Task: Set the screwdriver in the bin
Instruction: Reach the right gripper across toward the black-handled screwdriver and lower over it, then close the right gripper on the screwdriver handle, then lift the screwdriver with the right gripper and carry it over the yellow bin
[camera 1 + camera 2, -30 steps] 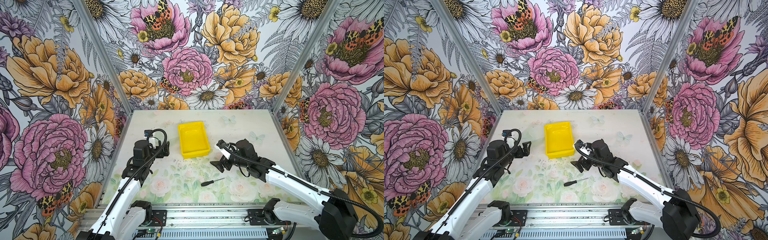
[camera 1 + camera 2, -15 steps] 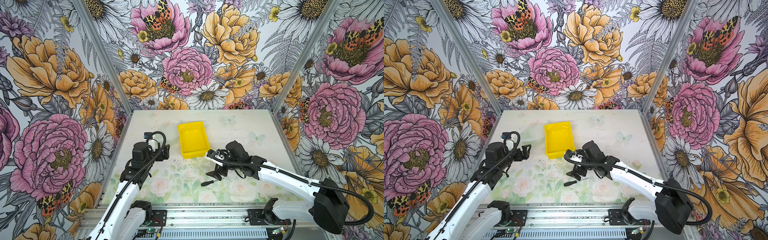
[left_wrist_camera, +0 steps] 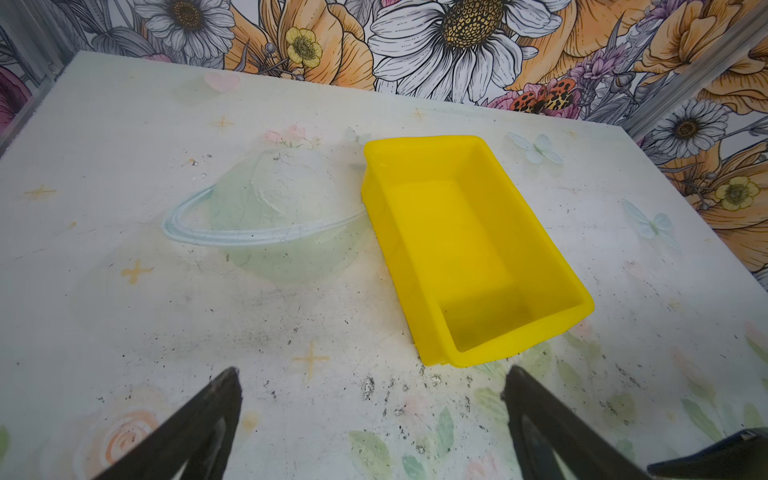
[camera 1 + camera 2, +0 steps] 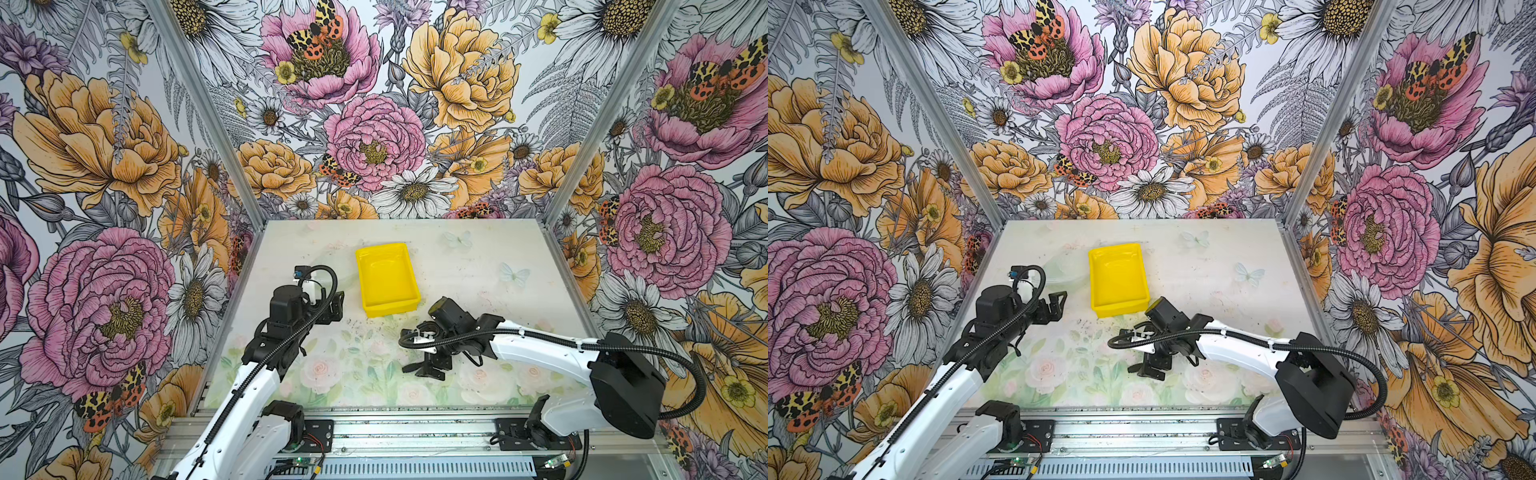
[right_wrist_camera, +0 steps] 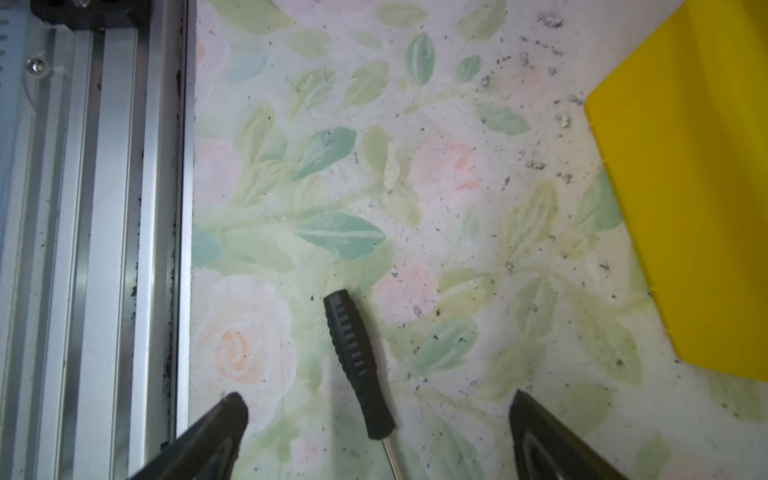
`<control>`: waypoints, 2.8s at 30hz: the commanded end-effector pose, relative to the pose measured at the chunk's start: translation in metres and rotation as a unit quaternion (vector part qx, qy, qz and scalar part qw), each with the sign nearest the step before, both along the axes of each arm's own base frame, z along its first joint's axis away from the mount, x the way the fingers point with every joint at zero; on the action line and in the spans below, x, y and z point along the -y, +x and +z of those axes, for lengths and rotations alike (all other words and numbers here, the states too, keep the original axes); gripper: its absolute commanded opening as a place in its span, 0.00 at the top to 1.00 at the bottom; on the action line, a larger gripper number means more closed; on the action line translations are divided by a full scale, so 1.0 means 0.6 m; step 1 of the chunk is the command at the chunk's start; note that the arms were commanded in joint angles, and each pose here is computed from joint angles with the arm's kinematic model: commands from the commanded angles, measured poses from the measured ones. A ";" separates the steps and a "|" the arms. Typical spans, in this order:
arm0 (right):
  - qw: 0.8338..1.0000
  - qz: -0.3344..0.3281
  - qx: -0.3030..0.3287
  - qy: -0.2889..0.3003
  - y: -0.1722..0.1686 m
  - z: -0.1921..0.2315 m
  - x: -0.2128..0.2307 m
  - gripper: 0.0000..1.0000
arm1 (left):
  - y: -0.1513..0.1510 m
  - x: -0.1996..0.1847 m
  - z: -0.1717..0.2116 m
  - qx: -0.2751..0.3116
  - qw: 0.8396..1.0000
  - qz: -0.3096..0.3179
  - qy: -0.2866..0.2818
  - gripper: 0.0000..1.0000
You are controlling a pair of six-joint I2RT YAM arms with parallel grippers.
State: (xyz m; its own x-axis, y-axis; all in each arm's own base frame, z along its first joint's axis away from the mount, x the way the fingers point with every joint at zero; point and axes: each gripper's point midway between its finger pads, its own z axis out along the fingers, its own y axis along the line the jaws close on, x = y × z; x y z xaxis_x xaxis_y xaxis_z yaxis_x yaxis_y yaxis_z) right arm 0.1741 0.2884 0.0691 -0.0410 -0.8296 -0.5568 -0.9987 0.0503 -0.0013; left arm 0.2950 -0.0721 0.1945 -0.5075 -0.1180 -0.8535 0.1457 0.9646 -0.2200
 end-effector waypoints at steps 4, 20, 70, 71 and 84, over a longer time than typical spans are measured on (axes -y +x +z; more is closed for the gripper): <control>0.999 0.028 0.003 -0.016 0.009 -0.008 -0.022 0.01 | -0.013 -0.020 0.002 0.002 0.999 0.031 0.012 0.01; 0.997 0.036 -0.006 -0.064 0.005 -0.048 -0.039 0.30 | -0.027 -0.044 0.017 0.022 0.998 0.063 0.016 0.02; 0.991 -0.126 -0.026 -0.039 0.053 0.044 -0.056 1.00 | -0.015 -0.088 0.010 0.040 0.996 0.073 0.017 0.01; 0.989 -0.141 -0.024 -0.031 0.061 0.056 -0.058 1.00 | -0.014 -0.089 0.008 0.040 0.996 0.075 0.018 0.01; 0.938 -0.324 -0.080 0.092 0.224 0.195 -0.083 1.00 | -0.011 -0.082 0.002 0.050 0.997 0.064 0.012 0.01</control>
State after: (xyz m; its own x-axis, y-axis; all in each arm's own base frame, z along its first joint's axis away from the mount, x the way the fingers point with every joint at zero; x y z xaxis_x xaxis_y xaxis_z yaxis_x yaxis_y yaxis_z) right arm 0.2906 0.3352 0.1776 -0.5132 -0.5795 -0.6331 -0.8111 0.5688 0.1367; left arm 0.2864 -0.0189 0.1909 -0.4242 -0.1670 -0.8900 0.0039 0.9825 -0.1862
